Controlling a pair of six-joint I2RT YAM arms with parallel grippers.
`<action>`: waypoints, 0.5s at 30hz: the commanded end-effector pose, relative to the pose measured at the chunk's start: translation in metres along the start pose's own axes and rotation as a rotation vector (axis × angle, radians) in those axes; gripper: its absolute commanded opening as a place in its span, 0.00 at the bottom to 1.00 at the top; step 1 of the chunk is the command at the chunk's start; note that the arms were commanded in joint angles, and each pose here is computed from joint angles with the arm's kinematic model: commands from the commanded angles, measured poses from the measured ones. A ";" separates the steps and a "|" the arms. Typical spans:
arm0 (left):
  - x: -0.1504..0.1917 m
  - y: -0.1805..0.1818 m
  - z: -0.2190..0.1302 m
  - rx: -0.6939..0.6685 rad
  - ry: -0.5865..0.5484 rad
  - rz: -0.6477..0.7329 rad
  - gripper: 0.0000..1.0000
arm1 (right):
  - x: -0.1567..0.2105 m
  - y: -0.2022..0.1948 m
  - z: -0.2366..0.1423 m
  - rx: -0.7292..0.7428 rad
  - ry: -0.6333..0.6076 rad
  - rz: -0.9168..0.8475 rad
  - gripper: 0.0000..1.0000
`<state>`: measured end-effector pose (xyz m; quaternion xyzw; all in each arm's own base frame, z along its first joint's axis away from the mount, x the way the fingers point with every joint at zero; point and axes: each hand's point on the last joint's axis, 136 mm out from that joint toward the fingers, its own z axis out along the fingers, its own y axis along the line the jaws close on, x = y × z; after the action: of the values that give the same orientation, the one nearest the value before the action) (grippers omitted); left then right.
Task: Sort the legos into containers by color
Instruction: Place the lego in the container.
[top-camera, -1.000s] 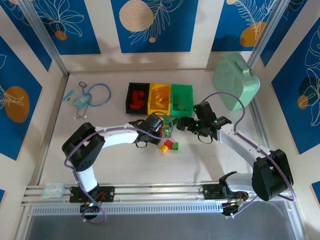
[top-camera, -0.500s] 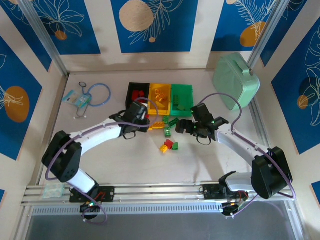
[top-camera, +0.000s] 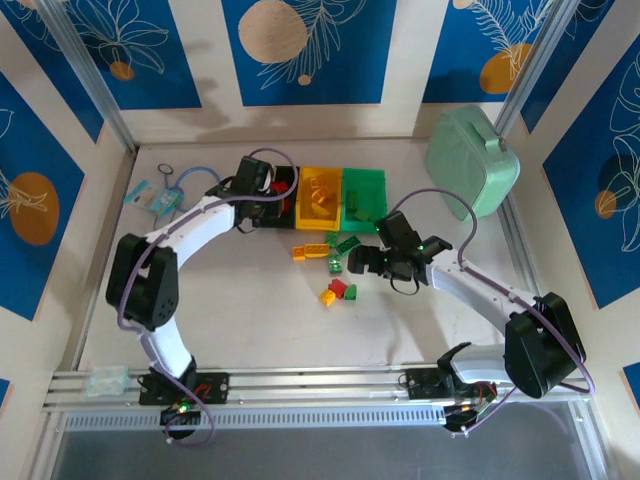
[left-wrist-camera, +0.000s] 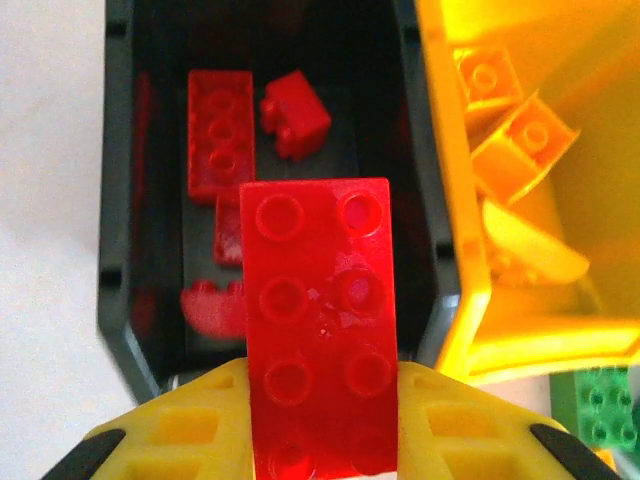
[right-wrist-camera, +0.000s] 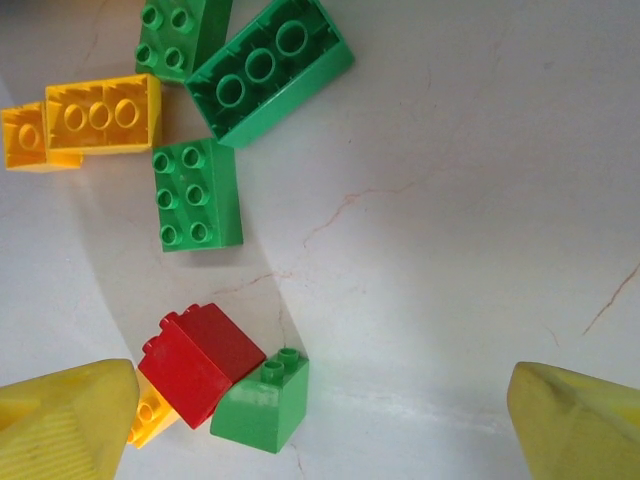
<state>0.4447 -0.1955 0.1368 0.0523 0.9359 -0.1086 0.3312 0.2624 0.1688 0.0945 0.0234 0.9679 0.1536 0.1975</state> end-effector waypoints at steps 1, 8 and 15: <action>-0.015 -0.003 0.015 0.023 0.024 0.030 0.27 | -0.001 0.002 -0.007 0.008 -0.010 -0.001 0.95; -0.030 -0.006 0.023 0.029 0.011 0.028 0.69 | 0.005 0.003 -0.010 0.025 -0.007 -0.025 0.95; -0.005 -0.004 -0.002 0.061 -0.016 0.005 0.70 | 0.011 0.013 -0.010 0.017 -0.001 -0.111 0.95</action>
<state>0.4562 -0.2018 0.1180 0.0708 0.9398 -0.1142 0.3143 0.2481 0.1763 0.0937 -0.0089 0.9713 0.1348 0.1958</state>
